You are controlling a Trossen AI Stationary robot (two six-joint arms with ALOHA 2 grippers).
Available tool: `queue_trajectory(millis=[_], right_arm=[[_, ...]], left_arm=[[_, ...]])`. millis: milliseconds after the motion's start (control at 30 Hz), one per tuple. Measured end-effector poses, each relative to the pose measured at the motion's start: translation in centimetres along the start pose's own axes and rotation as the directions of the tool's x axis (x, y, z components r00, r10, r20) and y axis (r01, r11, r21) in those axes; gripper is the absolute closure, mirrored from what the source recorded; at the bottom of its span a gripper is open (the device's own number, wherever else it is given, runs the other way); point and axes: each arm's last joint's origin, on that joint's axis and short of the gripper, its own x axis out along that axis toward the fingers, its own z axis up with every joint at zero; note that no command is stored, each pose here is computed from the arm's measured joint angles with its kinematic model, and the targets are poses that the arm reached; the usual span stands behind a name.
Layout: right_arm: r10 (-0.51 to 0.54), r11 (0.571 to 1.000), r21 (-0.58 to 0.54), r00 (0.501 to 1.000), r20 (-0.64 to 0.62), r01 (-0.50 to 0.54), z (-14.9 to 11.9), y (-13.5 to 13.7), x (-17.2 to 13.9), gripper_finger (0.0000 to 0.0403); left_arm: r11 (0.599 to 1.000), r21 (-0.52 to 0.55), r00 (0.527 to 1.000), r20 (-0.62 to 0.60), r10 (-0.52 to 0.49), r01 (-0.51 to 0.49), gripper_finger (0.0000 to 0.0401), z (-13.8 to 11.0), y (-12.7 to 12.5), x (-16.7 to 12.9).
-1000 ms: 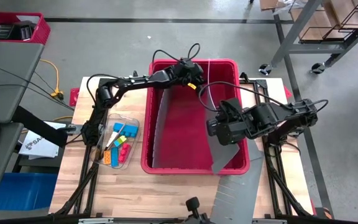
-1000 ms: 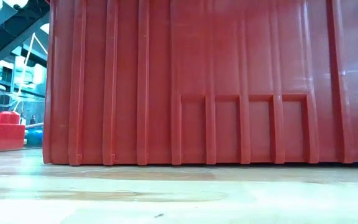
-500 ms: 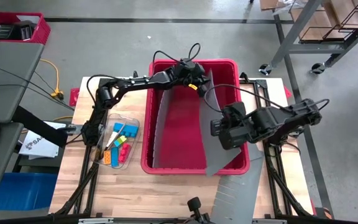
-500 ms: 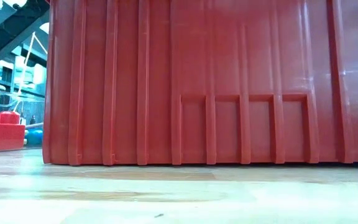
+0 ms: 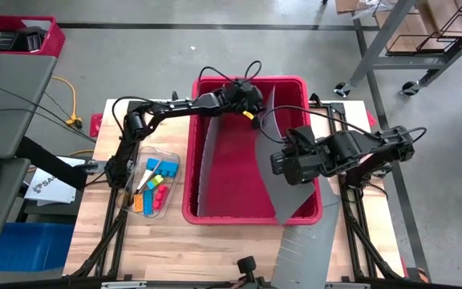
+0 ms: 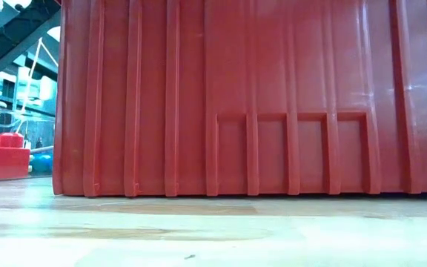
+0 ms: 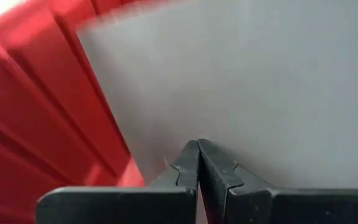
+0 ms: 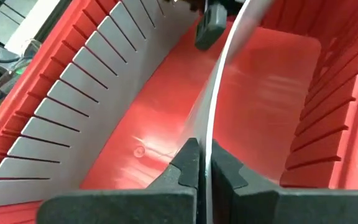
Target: Sort Items/Unsort Items
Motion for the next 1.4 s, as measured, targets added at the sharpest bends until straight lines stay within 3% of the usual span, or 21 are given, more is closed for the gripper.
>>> queue_trajectory(millis=[167,333,467,767,1033,1167,1400], right_arm=[[-0.005,0.999,-0.047,1.000,-0.004,0.005,0.0,-0.1,0.0,0.0403],[-0.007,0.997,-0.079,1.000,-0.012,0.006,0.1,-0.1,0.1,0.0403],[-0.007,0.995,-0.103,1.000,-0.022,0.004,0.1,-0.1,0.1,0.0403],[-0.010,0.985,-0.175,1.000,-0.024,0.006,0.5,-0.1,0.4,0.0403],[0.060,0.979,-0.197,0.998,-0.001,-0.059,0.3,0.6,0.0,0.0403],[0.000,0.975,-0.220,1.000,0.019,0.004,-0.2,0.6,0.4,0.0403],[-0.014,0.984,-0.175,1.000,0.024,0.018,-0.4,0.5,0.3,0.0403]], left_arm=[[0.999,-0.006,0.997,-0.053,-0.053,0.052,0.0401,-2.1,0.1,0.5],[0.995,-0.076,0.994,-0.079,-0.075,0.069,0.0401,-4.0,-0.2,0.9],[0.988,-0.128,0.996,-0.030,-0.086,0.081,0.0401,-4.1,-1.3,1.2],[0.987,-0.112,0.992,-0.041,-0.122,0.117,0.0401,-5.0,-3.8,2.4],[0.985,-0.139,0.994,-0.015,-0.110,0.107,0.0401,-4.8,-3.6,2.4],[0.984,-0.154,0.996,-0.016,-0.092,0.089,0.0401,-4.8,-3.2,2.4],[0.984,-0.155,0.996,-0.003,-0.089,0.088,0.0401,-4.6,-2.9,2.4]])
